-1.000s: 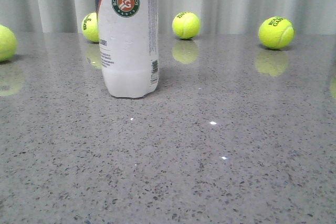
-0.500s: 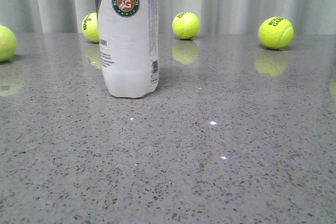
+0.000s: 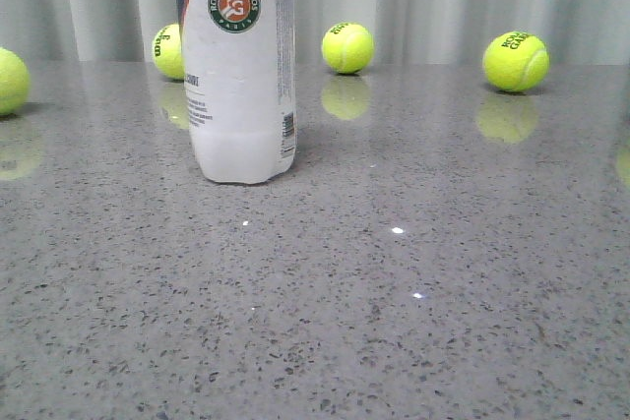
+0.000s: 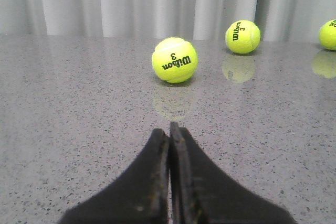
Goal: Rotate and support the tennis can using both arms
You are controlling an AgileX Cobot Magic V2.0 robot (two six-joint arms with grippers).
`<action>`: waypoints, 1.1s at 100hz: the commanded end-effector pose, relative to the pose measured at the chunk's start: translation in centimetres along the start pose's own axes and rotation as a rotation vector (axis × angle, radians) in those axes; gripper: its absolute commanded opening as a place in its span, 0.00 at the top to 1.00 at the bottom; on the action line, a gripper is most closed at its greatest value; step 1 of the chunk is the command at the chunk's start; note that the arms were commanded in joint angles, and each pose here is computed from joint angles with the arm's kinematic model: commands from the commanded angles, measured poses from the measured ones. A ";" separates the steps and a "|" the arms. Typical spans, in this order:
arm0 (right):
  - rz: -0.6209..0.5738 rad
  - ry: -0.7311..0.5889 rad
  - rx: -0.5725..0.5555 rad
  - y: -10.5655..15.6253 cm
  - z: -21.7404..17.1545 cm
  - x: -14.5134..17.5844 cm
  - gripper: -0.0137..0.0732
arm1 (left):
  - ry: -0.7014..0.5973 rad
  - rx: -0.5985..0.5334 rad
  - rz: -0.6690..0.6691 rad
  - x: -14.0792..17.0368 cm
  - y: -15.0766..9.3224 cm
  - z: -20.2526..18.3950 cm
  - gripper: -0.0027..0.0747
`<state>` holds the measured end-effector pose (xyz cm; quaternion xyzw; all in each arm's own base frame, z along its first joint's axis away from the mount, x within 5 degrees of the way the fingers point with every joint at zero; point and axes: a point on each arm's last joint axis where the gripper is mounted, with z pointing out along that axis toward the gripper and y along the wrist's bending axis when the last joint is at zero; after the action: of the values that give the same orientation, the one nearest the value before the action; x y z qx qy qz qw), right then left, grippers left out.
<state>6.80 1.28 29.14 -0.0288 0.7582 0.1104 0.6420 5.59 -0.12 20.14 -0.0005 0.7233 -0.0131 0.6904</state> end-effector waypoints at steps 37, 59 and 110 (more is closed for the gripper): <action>-0.161 -0.288 0.263 -2.2 0.1 4.6 0.92 | -0.068 0.007 -0.005 0.7 0.0 -0.1 0.99; -0.125 -0.290 0.286 -2.5 -0.7 7.8 0.92 | -0.068 0.007 -0.005 0.7 0.0 -0.1 0.99; -0.112 -0.278 0.282 -2.5 -0.6 7.9 0.92 | -0.066 0.007 -0.005 0.7 0.0 -0.1 0.99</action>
<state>5.67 -0.53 19.66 0.0353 0.7121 -0.0292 0.7006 5.59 -0.12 20.11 -0.0005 0.7247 -0.0132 0.6890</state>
